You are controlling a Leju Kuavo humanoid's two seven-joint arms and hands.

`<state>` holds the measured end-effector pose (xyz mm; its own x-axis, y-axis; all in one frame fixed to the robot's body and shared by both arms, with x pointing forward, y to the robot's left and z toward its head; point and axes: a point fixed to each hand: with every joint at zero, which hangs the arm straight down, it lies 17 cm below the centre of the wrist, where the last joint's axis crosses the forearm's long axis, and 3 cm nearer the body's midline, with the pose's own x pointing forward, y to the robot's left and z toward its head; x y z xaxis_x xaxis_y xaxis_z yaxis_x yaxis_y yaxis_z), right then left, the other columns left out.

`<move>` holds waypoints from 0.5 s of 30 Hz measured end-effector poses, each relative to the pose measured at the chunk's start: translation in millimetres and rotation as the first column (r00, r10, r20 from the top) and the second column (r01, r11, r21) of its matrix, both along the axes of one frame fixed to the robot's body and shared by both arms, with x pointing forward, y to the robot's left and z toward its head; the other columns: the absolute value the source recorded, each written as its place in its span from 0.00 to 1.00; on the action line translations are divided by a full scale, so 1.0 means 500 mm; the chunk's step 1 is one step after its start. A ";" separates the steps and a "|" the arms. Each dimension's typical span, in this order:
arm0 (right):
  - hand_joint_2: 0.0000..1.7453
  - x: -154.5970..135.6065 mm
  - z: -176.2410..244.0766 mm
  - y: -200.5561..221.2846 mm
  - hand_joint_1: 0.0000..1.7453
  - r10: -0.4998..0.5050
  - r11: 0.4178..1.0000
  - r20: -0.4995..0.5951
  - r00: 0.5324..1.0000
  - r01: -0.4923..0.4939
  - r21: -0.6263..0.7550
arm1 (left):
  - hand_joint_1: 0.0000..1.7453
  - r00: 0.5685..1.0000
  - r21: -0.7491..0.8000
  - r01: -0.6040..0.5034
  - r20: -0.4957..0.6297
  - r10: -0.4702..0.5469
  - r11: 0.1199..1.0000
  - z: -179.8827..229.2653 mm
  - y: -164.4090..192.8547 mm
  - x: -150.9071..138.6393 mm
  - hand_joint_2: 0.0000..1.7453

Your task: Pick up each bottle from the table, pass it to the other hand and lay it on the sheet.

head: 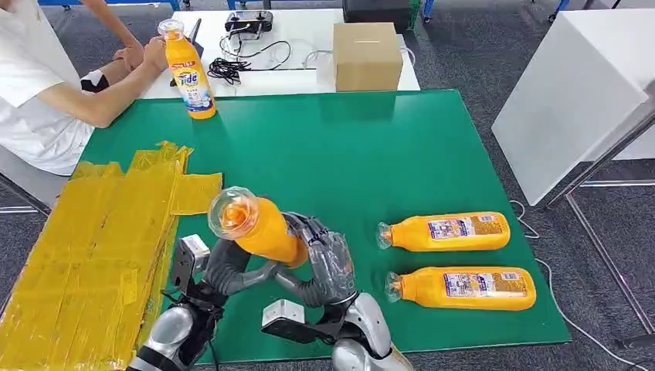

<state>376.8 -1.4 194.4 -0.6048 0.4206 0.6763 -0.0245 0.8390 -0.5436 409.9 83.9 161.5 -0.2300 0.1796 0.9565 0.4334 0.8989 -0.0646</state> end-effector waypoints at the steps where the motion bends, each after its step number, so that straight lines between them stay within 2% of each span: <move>1: 1.00 0.002 -0.003 0.001 1.00 0.000 1.000 -0.005 1.000 0.000 -0.005 | 0.00 1.000 -0.001 -0.005 0.001 0.005 1.000 0.001 0.002 0.000 1.00; 9: 1.00 0.016 -0.034 0.004 1.00 -0.005 0.999 -0.043 0.999 0.003 -0.042 | 0.00 0.999 -0.013 -0.014 0.031 0.014 1.000 0.020 0.006 -0.007 1.00; 15: 1.00 0.023 -0.051 -0.002 1.00 -0.020 0.998 -0.064 0.998 0.017 -0.055 | 0.00 0.997 0.016 0.012 0.082 -0.013 1.000 0.039 -0.026 -0.039 1.00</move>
